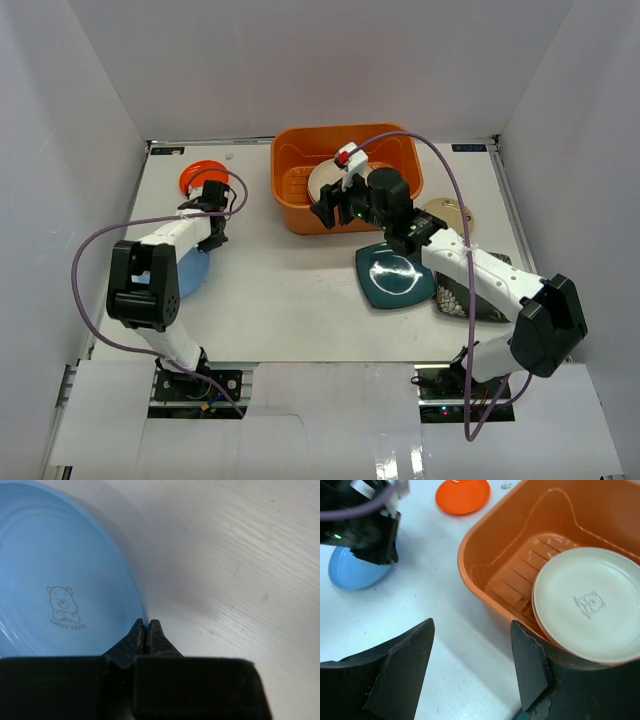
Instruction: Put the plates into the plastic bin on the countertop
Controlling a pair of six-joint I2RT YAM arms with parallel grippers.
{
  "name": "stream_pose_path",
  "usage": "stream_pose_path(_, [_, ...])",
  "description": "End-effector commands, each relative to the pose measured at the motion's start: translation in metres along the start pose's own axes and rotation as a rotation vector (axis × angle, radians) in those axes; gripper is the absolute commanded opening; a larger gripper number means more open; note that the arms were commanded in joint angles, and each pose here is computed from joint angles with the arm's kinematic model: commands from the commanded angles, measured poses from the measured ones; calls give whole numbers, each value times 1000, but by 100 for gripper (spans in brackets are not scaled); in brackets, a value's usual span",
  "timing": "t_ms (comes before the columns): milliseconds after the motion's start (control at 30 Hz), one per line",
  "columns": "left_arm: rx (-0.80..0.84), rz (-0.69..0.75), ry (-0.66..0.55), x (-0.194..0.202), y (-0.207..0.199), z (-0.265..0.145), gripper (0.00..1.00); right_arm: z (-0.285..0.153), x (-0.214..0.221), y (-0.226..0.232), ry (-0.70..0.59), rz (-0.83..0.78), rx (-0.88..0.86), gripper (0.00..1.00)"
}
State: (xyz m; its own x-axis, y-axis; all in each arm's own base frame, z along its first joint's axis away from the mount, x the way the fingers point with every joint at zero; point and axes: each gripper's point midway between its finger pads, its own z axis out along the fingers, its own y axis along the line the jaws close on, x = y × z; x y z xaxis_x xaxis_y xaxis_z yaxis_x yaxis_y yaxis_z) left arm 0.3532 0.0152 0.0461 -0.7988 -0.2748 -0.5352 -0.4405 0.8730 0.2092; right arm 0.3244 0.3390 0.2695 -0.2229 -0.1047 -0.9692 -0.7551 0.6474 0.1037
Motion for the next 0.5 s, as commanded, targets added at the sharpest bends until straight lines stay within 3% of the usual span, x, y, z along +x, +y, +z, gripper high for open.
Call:
stream_pose_path(0, [178,-109,-120,-34,-13,-55,0,-34,-36,-7,-114,59,73,68])
stream_pose_path(100, [309,-154,-317,-77,-21,-132,0,-68,-42,-13,-178,98,135,64])
stream_pose_path(200, [435,-176,-526,-120,-37,-225,0,-97,-42,-21,-232,146,196,30])
stream_pose_path(233, [496,-152,-567,-122,-53,-254,0,-103,-39,-23,-238,173,219,9])
stream_pose_path(267, [526,-180,-639,-144,-55,-288,0,-115,-32,-30,-238,188,263,8])
stream_pose_path(333, [596,-121,-705,-150,-79,-331,0,-125,-20,-31,-232,197,277,8])
stream_pose_path(467, [700,-33,-833,-177,-129,-390,0,-145,16,-28,-178,235,275,8])
